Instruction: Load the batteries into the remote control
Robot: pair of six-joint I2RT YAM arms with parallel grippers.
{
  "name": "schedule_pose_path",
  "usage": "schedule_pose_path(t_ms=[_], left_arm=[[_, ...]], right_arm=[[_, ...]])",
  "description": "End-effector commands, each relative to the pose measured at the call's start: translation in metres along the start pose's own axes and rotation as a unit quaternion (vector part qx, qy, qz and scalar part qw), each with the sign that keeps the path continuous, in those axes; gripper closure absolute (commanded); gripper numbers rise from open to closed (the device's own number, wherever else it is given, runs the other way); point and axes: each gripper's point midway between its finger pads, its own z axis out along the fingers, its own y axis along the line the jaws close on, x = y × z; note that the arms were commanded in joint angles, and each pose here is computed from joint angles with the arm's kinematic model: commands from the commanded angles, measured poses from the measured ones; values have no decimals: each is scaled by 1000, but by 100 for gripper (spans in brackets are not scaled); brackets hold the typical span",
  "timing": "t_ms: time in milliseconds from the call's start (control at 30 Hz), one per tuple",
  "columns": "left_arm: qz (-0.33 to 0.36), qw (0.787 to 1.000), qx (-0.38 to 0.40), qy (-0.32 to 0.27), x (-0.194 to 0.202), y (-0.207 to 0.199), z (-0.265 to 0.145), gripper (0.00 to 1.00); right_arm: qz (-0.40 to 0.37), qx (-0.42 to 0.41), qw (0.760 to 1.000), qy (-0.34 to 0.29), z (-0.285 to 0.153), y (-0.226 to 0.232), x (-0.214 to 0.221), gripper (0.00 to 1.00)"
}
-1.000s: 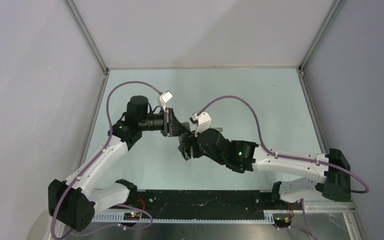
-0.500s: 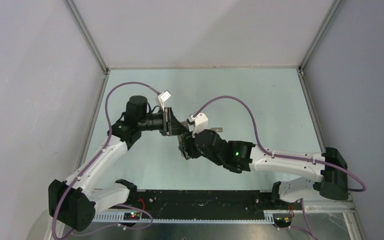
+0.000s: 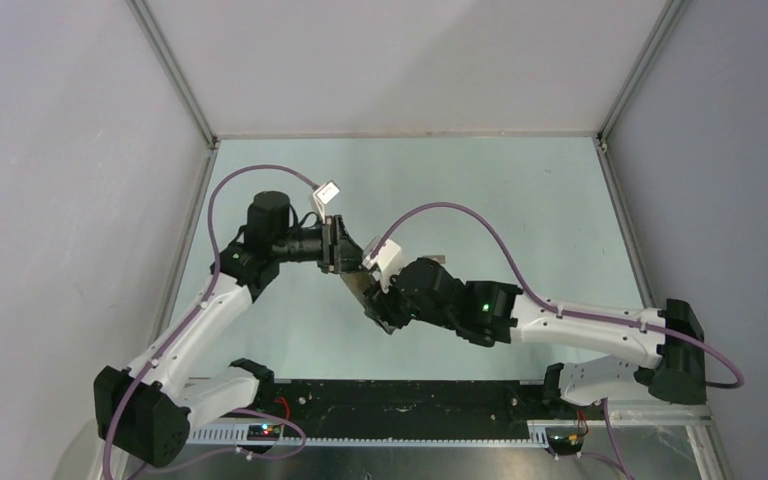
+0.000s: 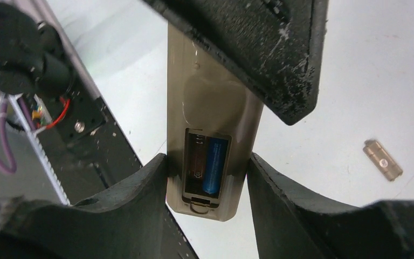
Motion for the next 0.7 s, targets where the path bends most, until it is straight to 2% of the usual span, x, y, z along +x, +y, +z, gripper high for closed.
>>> schedule_pose_path(t_ms=[0, 333, 533, 667], left_arm=[[50, 997, 52, -1, -3, -32, -14, 51], [58, 994, 85, 33, 27, -35, -22, 48], [56, 993, 96, 50, 44, -30, -22, 50], [57, 993, 92, 57, 51, -25, -20, 46]], right_arm=[[-74, -82, 994, -20, -26, 11, -20, 73], [-133, -88, 987, 0, -37, 4, -10, 76], [-153, -89, 984, 9, -38, 3, -6, 78], [-159, -90, 983, 6, -39, 3, -7, 78]])
